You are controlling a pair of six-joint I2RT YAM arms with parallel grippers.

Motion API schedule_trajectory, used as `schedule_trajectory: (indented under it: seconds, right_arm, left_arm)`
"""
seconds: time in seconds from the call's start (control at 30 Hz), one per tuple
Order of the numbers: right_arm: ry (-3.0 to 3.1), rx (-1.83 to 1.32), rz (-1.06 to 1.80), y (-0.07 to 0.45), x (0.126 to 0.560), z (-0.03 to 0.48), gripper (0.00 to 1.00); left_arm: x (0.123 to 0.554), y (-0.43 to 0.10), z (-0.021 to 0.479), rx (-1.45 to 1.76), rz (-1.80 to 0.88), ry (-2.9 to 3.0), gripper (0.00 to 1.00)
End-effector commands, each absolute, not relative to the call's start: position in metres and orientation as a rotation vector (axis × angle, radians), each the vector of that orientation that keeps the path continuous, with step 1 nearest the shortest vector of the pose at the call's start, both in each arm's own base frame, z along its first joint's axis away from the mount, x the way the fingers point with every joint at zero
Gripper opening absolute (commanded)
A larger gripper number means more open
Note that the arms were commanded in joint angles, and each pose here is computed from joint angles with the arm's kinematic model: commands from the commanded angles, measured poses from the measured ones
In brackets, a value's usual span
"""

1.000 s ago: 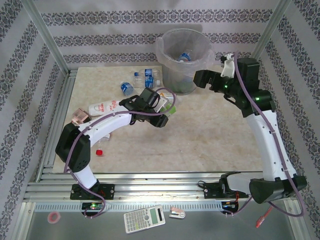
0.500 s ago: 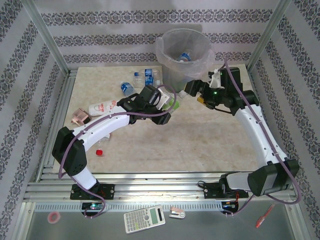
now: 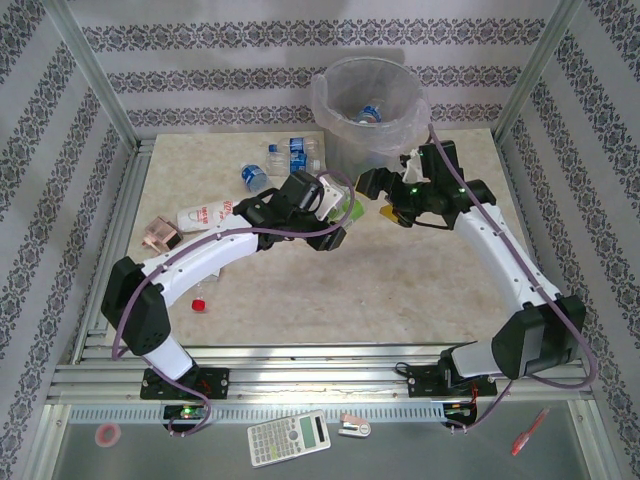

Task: Throw the plastic bottles in the bin

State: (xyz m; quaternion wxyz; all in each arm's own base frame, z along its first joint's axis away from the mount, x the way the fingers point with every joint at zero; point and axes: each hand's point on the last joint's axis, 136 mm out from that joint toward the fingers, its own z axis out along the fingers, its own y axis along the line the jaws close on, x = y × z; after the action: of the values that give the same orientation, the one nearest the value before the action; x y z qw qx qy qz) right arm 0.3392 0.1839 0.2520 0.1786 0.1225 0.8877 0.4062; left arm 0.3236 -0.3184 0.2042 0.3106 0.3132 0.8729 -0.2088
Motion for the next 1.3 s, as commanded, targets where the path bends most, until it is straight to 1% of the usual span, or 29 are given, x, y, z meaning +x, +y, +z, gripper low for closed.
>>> schedule_trajectory:
  seconds: [0.0,0.27,0.43,0.53,0.7,0.87,1.07,1.17,1.2,1.27]
  right_arm:
    - [2.521,0.351,1.158,0.19,0.341,0.246,0.96]
    - [2.528,0.366,1.177,0.197,0.346,0.24,0.91]
    - [2.538,0.369,1.188,0.201,0.347,0.237,0.84]
    - [2.543,0.383,1.193,0.201,0.347,0.236,0.83]
    - [2.536,0.372,1.202,0.202,0.347,0.24,0.73]
    - [2.534,0.367,1.216,0.204,0.347,0.243,0.6]
    - [2.527,0.349,1.219,0.205,0.347,0.248,0.49]
    - [2.524,0.343,1.224,0.205,0.347,0.25,0.44]
    - [2.522,0.344,1.223,0.205,0.347,0.25,0.43]
    - [2.509,0.338,1.225,0.204,0.348,0.255,0.41]
  left_arm:
    - [0.318,-0.331,0.239,0.83,-0.619,2.2,0.52]
    - [0.311,-0.335,0.242,0.851,-0.656,2.181,0.51]
    - [0.31,-0.335,0.244,0.849,-0.661,2.175,0.51]
    - [0.31,-0.336,0.244,0.853,-0.67,2.172,0.51]
    - [0.31,-0.338,0.246,0.853,-0.678,2.166,0.5]
    - [0.309,-0.339,0.245,0.856,-0.691,2.167,0.5]
    - [0.309,-0.339,0.246,0.852,-0.691,2.17,0.51]
    - [0.309,-0.338,0.246,0.849,-0.684,2.172,0.54]
    - [0.309,-0.337,0.246,0.845,-0.681,2.172,0.56]
    - [0.31,-0.336,0.247,0.838,-0.673,2.174,0.64]
